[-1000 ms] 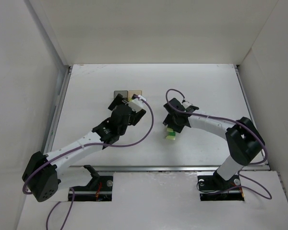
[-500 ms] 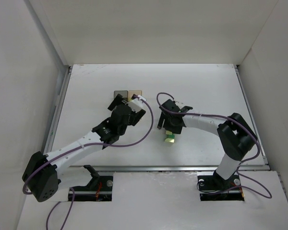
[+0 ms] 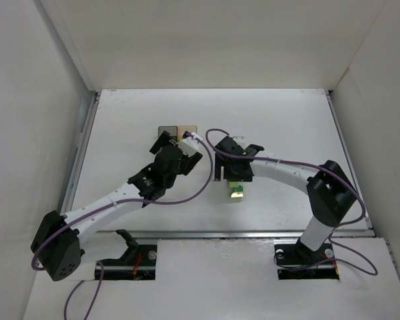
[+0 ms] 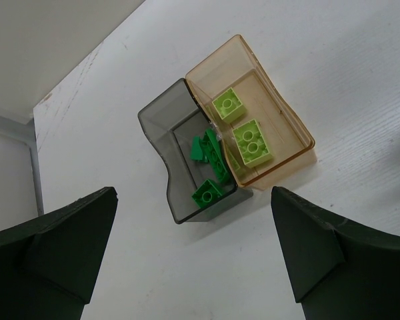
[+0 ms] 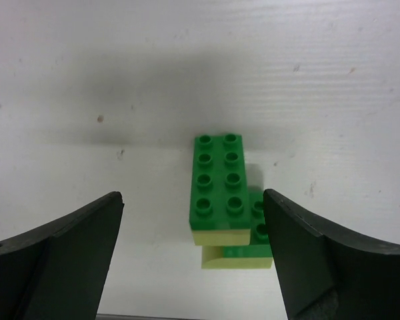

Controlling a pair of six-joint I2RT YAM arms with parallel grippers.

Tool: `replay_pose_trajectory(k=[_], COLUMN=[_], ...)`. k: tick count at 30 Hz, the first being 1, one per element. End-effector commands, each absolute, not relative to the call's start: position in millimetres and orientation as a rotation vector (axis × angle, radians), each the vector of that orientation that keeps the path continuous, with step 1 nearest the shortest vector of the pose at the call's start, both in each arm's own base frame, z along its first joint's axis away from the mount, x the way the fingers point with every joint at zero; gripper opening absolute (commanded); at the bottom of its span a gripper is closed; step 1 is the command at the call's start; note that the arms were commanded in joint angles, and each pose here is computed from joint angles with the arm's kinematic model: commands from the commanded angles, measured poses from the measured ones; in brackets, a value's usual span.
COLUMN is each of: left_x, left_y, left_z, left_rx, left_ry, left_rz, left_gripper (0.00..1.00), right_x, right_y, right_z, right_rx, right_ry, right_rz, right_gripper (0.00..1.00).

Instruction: Sort the legos into containers by color

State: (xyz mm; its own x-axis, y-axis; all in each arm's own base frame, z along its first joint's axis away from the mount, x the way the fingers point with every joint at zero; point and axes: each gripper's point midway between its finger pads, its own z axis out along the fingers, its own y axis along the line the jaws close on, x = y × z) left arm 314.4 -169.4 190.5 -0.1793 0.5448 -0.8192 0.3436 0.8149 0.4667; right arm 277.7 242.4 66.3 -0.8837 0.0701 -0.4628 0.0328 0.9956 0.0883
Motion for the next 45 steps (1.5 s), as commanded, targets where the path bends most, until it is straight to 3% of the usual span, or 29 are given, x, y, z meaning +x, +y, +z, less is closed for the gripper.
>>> replay_pose_trajectory(k=[1, 12, 16, 17, 20, 24, 30, 32, 37, 43, 45], left_x=[317, 315, 314, 314, 315, 317, 328, 325, 309, 273, 270], left_y=[-172, -170, -169, -167, -166, -153, -157, -180, -255, -321, -336], left_z=[202, 204, 200, 200, 201, 207, 252, 251, 308, 374, 368], left_rx=[0.628, 0.622, 0.628, 0.622, 0.614, 0.546, 0.502, 0.633, 0.826, 0.94, 0.931], left_ry=[1.757, 1.75, 1.757, 1.758, 1.759, 1.761, 1.666, 1.668, 1.55, 1.372, 1.434], left_rz=[0.171, 0.168, 0.171, 0.18, 0.19, 0.252, 0.259, 0.162, -0.233, -0.666, -0.781], left_gripper=[1.0, 1.0, 1.0, 1.0, 1.0, 1.0, 1.0, 1.0, 1.0, 1.0, 1.0], right_x=[267, 272, 273, 273, 276, 291, 355, 371, 390, 381, 371], right_y=[249, 246, 249, 249, 251, 240, 222, 223, 226, 219, 215], right_z=[69, 50, 34, 34, 43, 68, 162, 198, 317, 379, 402], right_rx=[-0.015, -0.033, -0.012, -0.012, 0.039, 0.144, 0.366, 0.38, 0.323, 0.287, 0.281], right_ry=[2.645, 2.662, 2.689, 2.689, 2.665, 2.63, 2.395, 2.292, 1.94, 1.757, 1.685], right_rz=[0.067, -0.061, -0.096, -0.097, -0.069, 0.004, 0.292, 0.391, 0.593, 0.688, 0.737], right_gripper=[0.91, 0.68, 0.38, 0.24, 0.0, 0.0, 0.0, 0.0, 0.0, 0.0, 0.0])
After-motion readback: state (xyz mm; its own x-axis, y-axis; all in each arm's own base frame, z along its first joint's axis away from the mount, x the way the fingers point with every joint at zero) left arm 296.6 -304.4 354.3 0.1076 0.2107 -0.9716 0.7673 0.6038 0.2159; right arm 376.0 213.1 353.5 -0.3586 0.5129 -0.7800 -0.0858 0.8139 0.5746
